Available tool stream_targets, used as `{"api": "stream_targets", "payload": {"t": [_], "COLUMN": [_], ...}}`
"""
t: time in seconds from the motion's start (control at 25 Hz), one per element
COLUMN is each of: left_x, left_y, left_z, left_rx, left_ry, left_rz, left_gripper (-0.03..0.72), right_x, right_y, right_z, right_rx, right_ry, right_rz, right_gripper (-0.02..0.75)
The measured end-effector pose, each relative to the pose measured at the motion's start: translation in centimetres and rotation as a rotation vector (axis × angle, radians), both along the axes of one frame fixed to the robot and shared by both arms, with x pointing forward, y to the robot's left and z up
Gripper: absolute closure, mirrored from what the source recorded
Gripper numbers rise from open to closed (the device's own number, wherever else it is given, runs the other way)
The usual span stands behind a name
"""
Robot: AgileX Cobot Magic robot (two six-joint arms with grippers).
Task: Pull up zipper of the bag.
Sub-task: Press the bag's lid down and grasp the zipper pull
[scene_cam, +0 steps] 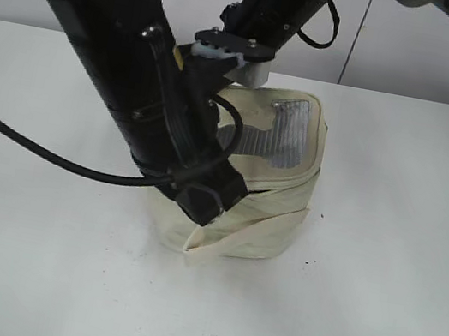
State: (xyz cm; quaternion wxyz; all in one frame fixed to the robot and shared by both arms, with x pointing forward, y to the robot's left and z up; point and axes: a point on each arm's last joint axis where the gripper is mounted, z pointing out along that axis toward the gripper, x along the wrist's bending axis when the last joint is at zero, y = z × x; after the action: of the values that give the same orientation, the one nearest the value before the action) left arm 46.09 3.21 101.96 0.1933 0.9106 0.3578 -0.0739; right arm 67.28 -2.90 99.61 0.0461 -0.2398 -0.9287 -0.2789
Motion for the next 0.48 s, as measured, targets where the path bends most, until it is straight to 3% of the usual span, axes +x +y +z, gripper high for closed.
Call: {"api": "stream_targets", "payload": {"t": [0.2,0.48], "left_x": [-0.06,-0.16], "left_y": [0.64,0.87], "left_z": [-0.25,-0.22], "left_rx": [0.076,0.099], "left_ry": [0.008,0.015], "left_rz": [0.002,-0.004], "left_gripper": [0.691,0.691], "right_x": [0.0,0.03], "right_y": [0.0,-0.05], "right_z": [0.02,0.0], "right_rx": [0.001,-0.005], "right_ry": [0.002,0.001], "right_rz": [-0.004,-0.007], "right_gripper": [0.724,0.725]}}
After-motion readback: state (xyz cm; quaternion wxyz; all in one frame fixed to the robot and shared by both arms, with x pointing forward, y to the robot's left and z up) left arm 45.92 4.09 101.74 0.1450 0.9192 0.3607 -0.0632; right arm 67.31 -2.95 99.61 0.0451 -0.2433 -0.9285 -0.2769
